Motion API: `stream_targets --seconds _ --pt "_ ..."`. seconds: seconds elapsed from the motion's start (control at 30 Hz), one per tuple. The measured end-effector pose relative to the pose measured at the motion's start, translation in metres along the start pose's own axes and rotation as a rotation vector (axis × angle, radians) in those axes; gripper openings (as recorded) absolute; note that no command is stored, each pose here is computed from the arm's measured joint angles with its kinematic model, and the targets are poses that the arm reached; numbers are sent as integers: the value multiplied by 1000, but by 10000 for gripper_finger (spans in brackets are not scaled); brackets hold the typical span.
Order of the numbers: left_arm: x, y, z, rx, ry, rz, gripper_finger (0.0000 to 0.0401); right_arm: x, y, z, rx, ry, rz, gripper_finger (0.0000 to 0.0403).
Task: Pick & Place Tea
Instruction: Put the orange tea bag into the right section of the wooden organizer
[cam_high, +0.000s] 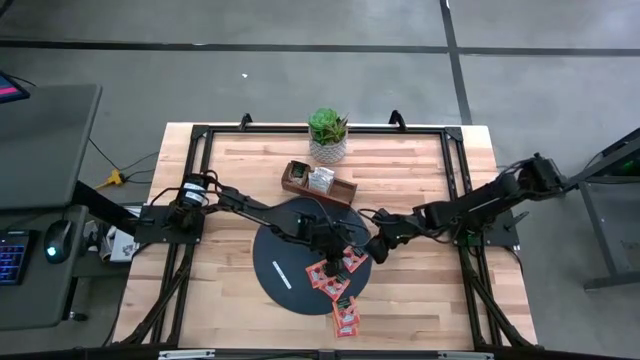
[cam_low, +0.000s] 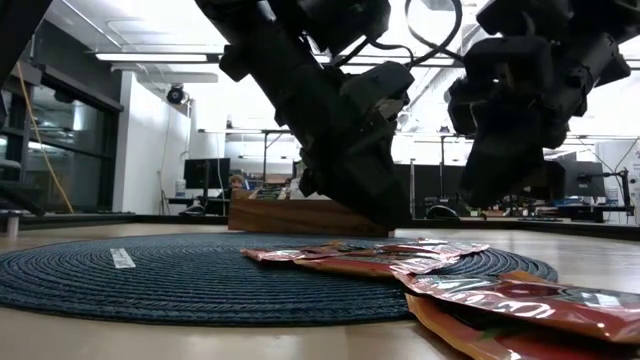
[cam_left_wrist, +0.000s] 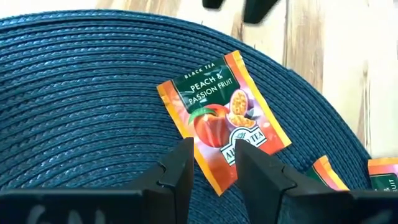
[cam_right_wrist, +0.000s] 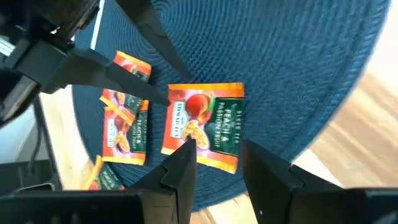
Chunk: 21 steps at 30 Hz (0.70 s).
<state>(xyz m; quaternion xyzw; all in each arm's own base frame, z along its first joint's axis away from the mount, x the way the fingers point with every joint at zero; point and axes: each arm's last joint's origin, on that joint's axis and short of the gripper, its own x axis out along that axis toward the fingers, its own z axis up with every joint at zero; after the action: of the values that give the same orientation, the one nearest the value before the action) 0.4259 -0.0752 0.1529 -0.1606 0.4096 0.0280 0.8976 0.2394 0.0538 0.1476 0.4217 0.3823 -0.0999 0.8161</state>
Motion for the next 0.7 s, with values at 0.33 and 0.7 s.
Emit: stream_targets --seconds 0.33,0.7 --pt "14 -2 -11 0 29 -1 114 8 0 2 54 -6 19 122" --pt "20 -1 -14 -13 44 1 114 9 -4 5 109 37 30 122"
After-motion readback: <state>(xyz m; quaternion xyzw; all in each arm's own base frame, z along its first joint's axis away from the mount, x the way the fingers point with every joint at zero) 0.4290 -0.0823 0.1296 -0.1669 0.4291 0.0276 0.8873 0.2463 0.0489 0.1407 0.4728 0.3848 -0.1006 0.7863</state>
